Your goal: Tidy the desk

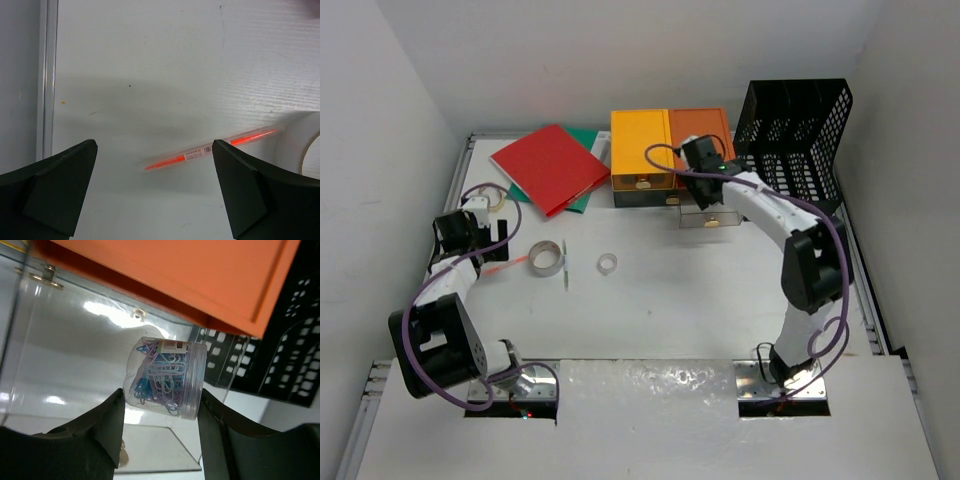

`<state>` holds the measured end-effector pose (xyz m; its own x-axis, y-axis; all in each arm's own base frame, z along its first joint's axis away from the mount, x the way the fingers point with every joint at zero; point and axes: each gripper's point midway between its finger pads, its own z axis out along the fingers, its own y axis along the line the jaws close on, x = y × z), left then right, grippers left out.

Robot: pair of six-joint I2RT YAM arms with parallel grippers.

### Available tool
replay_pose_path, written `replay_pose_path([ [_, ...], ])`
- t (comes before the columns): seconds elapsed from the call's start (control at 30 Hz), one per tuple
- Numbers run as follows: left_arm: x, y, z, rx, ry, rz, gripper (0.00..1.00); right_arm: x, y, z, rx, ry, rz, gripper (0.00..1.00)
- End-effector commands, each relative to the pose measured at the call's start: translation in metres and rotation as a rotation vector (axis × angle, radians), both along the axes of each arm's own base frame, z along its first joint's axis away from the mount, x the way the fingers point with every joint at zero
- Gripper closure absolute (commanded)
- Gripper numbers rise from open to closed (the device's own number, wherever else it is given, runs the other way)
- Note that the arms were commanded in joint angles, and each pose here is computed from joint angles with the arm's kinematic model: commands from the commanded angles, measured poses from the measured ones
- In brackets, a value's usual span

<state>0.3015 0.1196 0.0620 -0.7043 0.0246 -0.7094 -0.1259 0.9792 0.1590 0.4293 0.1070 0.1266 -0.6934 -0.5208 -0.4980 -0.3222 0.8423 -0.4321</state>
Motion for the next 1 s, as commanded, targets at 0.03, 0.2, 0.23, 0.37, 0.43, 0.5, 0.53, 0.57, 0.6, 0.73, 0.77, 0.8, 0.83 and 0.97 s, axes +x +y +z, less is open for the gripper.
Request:
replay_pose_path([
  [0.03,0.011,0.003,0.013,0.005,-0.047,-0.003,0.01,0.013,-0.016,0.007,-0.283,-0.025,-0.019,1.00],
  [0.2,0.011,0.003,0.014,0.006,-0.050,-0.003,0.01,0.011,-0.010,-0.004,-0.412,0.007,-0.008,0.99],
  [0.23,0.012,0.003,0.013,0.005,-0.049,-0.003,0.01,0.010,-0.006,-0.006,-0.398,0.013,-0.004,0.85],
  [0.37,0.013,0.004,0.013,0.006,-0.048,-0.002,0.01,0.009,0.008,-0.007,-0.334,0.029,0.023,0.60],
  [0.43,0.013,0.004,0.012,0.005,-0.045,-0.002,0.01,0.007,0.014,-0.009,-0.294,0.043,0.033,0.59],
  [0.5,0.013,0.004,0.012,0.006,-0.044,-0.001,0.01,0.005,0.019,-0.008,-0.261,0.053,0.043,0.54],
  [0.53,0.013,0.004,0.012,0.004,-0.044,0.000,0.01,0.004,0.020,-0.006,-0.247,0.050,0.040,0.52],
  [0.57,0.014,0.005,0.012,0.006,-0.044,-0.001,0.01,0.004,0.021,-0.004,-0.237,0.049,0.040,0.50],
  [0.6,0.014,0.005,0.012,0.004,-0.044,0.000,0.01,0.002,0.022,-0.004,-0.232,0.059,0.042,0.45],
  [0.73,0.013,0.005,0.010,0.003,-0.038,0.001,0.01,-0.001,0.033,-0.007,-0.183,0.091,0.073,0.35],
  [0.77,0.013,0.005,0.011,0.005,-0.039,0.002,0.01,-0.002,0.034,-0.007,-0.189,0.092,0.073,0.35],
  [0.8,0.013,0.005,0.011,0.006,-0.039,0.003,0.01,-0.002,0.034,-0.007,-0.194,0.093,0.073,0.38],
  [0.83,0.013,0.005,0.010,0.004,-0.037,0.004,0.01,-0.002,0.033,-0.007,-0.204,0.091,0.069,0.40],
  [0.97,0.013,0.006,0.011,0.006,-0.038,0.007,0.01,-0.004,0.038,-0.008,-0.205,0.101,0.077,0.36],
])
